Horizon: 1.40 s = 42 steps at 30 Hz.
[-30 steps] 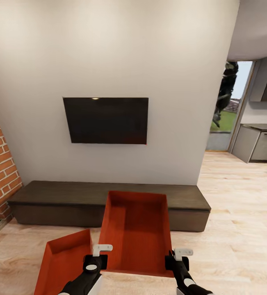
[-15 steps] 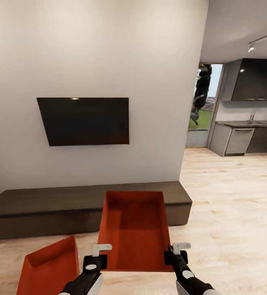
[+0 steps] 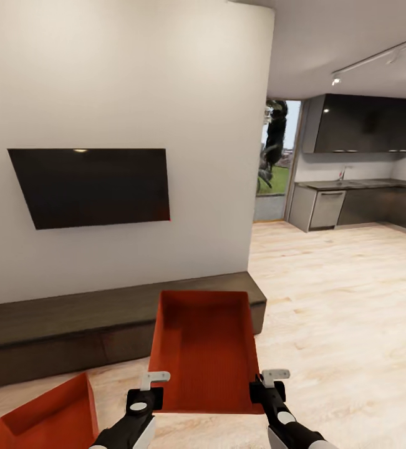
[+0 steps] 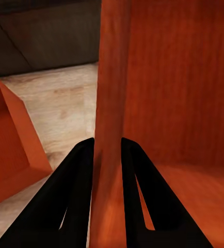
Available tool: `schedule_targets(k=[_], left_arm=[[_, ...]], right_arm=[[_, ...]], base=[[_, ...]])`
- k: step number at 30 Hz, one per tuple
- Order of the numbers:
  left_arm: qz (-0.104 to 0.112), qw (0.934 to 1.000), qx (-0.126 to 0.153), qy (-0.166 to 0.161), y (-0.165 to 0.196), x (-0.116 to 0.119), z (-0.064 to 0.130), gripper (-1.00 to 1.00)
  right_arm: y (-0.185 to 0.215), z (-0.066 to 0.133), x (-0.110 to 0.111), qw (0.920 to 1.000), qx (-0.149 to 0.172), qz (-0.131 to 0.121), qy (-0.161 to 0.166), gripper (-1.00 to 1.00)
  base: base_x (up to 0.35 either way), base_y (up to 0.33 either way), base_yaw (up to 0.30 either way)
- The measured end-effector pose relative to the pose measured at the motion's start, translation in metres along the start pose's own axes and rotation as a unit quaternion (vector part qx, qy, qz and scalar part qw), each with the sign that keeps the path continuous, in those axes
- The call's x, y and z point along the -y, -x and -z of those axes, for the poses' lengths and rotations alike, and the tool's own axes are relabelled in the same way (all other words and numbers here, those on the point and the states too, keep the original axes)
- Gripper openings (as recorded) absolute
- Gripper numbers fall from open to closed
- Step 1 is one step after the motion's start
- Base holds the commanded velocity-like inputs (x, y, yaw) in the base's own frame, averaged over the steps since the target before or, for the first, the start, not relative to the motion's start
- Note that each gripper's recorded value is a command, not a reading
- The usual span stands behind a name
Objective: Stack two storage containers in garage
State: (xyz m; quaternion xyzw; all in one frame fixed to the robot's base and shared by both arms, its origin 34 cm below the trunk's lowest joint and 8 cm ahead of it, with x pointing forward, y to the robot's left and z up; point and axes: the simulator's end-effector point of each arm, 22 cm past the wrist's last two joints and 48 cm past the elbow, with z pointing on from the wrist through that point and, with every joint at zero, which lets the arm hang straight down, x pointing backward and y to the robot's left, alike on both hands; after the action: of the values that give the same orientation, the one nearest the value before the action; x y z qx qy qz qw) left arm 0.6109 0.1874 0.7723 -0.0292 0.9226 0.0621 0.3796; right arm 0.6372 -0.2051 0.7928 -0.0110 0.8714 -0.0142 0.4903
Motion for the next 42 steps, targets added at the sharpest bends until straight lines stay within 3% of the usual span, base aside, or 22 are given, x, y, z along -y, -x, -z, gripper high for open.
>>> schedule_targets(k=[42], left_arm=[[0.0,1.0,-0.001,0.0,-0.0006,-0.0001,-0.0001,-1.0]], right_arm=[[-0.0004,0.0,-0.0001,1.0,-0.001,0.0,0.0,-1.0]], base=[[0.0,0.0,-0.285]])
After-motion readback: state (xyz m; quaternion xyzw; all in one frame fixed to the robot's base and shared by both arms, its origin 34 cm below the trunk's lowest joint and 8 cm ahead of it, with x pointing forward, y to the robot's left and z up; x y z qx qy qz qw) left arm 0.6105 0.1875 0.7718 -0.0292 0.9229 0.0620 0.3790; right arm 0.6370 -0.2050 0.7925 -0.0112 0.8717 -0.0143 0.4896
